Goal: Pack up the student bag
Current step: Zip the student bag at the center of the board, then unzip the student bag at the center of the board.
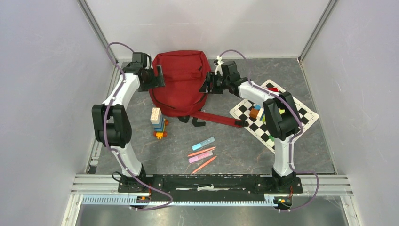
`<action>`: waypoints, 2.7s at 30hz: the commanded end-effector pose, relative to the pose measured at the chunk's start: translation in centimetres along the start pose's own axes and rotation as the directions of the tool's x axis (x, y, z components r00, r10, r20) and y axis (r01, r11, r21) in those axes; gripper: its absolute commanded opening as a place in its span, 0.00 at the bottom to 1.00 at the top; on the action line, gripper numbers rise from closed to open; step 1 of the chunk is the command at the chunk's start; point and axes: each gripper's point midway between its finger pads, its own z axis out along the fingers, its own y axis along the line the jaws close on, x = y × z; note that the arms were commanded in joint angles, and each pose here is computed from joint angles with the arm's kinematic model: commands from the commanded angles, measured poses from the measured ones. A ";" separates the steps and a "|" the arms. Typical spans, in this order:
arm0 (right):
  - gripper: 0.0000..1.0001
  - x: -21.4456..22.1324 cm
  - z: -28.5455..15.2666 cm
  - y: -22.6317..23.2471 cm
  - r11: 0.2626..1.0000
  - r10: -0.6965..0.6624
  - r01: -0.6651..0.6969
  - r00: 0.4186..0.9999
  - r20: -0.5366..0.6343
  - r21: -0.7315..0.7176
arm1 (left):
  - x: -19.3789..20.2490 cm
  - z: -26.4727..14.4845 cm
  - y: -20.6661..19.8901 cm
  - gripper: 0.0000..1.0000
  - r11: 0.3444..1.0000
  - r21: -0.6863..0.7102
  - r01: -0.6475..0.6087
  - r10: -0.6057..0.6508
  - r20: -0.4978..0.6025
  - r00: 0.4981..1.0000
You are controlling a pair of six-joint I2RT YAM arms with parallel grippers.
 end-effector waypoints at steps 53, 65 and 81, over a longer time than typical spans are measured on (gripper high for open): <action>0.63 -13.8 -0.1 -6.0 0.996 0.018 -0.050 0.933 0.359 0.080 | -5.2 4.6 -8.6 0.97 0.930 0.325 0.169 -0.189 0.031 0.982; 0.43 -10.7 2.7 -5.0 0.997 0.035 -0.054 0.960 0.278 0.060 | -3.1 7.4 -9.2 0.18 0.923 0.356 0.146 -0.139 -0.046 0.989; 0.00 -14.4 0.4 -8.7 0.984 -0.109 0.054 0.934 0.339 0.167 | 8.5 -2.4 -14.3 0.08 0.790 0.609 -0.069 0.163 -0.100 0.981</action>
